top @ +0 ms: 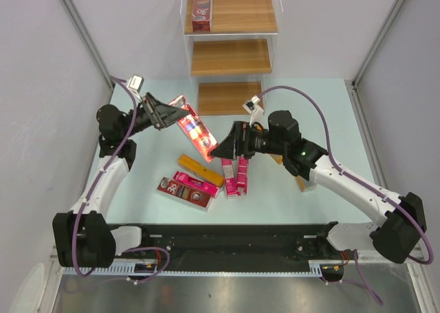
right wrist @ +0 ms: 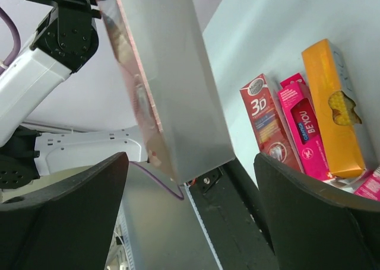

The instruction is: Place and organize the toothpastes onto the shelf

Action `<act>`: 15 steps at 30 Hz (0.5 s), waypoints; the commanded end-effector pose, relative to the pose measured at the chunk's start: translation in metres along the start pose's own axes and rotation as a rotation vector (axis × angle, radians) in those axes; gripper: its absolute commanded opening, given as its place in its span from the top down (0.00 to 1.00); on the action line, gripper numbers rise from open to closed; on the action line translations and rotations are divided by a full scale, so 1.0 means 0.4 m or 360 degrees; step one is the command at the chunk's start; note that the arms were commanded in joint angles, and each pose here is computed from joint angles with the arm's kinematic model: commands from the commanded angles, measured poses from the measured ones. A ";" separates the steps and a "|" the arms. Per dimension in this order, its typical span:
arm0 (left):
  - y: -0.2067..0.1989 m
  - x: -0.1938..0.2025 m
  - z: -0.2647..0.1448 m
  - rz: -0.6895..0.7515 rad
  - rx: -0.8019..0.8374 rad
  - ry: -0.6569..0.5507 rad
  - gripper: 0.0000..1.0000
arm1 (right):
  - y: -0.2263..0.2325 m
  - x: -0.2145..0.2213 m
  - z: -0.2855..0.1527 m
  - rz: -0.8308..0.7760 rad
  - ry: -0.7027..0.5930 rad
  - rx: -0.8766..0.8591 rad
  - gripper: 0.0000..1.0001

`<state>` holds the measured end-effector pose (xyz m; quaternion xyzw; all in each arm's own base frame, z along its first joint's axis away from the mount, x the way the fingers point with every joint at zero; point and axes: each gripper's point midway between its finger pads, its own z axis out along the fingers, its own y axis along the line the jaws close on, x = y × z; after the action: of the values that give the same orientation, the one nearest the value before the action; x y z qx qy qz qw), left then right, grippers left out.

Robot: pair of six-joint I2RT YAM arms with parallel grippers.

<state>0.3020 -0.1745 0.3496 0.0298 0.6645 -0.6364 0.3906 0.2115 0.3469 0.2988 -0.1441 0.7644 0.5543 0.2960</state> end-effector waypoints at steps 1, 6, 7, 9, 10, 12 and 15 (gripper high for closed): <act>-0.128 -0.025 -0.013 0.0155 0.0188 -0.0022 0.58 | 0.063 -0.011 0.019 -0.0036 -0.0063 -0.0152 0.08; -0.146 -0.020 -0.018 0.0121 0.0244 -0.0028 0.59 | 0.055 -0.010 0.035 -0.0018 -0.0110 -0.0161 0.11; -0.150 -0.018 -0.020 0.0122 0.0252 -0.0027 0.59 | 0.068 -0.018 0.037 -0.0043 -0.0145 -0.0201 0.12; -0.152 -0.017 -0.021 0.0112 0.0262 -0.0027 0.59 | 0.071 -0.014 0.040 -0.0030 -0.0161 -0.0233 0.15; -0.152 -0.018 -0.020 0.0112 0.0261 -0.0030 0.59 | 0.082 -0.022 0.041 -0.0045 -0.0184 -0.0265 0.16; -0.150 -0.018 -0.020 0.0107 0.0260 -0.0032 0.59 | 0.091 -0.022 0.044 -0.0049 -0.0187 -0.0288 0.27; -0.149 -0.016 -0.021 0.0105 0.0259 -0.0031 0.59 | 0.102 -0.020 0.043 -0.0054 -0.0198 -0.0305 0.31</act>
<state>0.2843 -0.1763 0.3832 0.0581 0.6249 -0.6679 0.4000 0.1992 0.3713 0.3099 -0.1479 0.7186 0.6055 0.3083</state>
